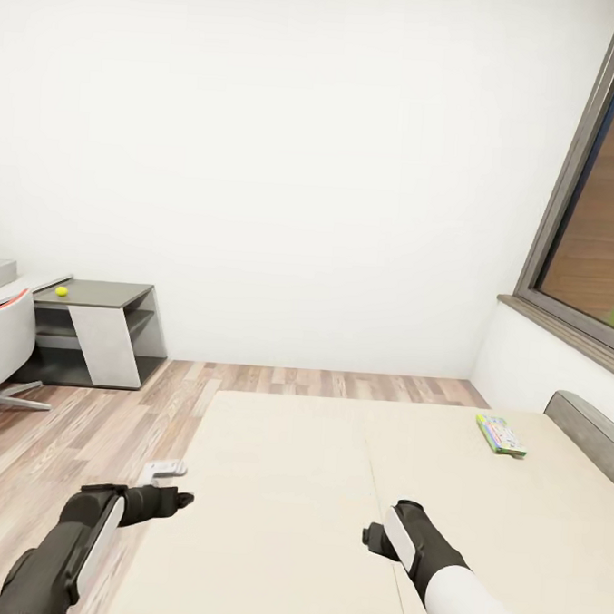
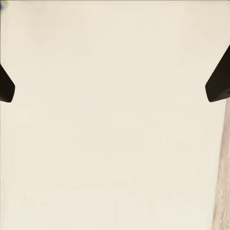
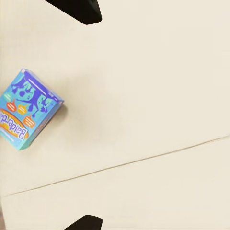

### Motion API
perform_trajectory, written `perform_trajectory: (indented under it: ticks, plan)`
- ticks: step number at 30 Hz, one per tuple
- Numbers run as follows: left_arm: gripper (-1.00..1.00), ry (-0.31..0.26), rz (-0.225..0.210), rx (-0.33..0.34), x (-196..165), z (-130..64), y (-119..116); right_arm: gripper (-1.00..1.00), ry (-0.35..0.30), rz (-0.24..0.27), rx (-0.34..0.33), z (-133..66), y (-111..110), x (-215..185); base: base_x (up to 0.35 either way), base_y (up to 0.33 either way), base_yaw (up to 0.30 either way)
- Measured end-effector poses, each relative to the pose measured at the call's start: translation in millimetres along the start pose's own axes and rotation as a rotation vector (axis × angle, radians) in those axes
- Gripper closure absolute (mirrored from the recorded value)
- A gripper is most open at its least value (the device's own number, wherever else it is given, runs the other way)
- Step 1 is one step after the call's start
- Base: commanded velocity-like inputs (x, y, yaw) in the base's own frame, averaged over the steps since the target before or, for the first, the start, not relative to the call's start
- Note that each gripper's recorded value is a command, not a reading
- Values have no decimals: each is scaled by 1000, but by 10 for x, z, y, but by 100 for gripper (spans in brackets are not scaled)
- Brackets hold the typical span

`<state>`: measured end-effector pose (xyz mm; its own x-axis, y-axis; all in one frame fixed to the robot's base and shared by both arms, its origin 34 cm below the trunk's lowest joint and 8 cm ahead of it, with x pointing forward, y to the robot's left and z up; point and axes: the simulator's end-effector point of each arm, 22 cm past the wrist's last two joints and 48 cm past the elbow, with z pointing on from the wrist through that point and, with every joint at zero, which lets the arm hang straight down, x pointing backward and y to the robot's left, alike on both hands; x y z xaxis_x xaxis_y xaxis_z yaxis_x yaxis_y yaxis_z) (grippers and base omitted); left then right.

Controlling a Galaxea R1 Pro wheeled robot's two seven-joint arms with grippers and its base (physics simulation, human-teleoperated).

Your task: Put all the toys in the child's room - the three board games (two on the bed and one on the table), the two jigsaw puzzles on the table, and the tennis ball on the table - inside the toy box on the table in the child's room.

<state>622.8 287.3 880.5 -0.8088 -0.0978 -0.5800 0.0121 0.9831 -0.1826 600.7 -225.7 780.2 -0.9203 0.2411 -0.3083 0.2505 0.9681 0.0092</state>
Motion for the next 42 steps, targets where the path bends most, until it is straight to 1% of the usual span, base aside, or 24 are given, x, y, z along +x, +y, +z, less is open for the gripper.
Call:
perform_trajectory:
  ticks: [3,8,13,22,33,42]
  plan:
    - [-100,40,-12,24,9,-88,-79,-100,0,0,8,4,-43,-8,0,0,0]
    - [-100,71,-22,47,40,-135,-137,-100,-4,13,28,22,-219,-49,0,0,0]
    - [-100,80,-19,54,52,-139,-173,-100,-7,11,36,27,-270,-60,0,0,0]
    - [-100,85,-28,58,60,-147,-170,-100,-10,2,34,23,-217,-53,0,0,0]
    - [-100,97,-31,59,103,-107,-168,-100,13,5,37,74,-253,6,0,0,1]
    - [-100,112,-31,60,160,-56,-176,-100,35,5,42,140,-280,80,0,0,53]
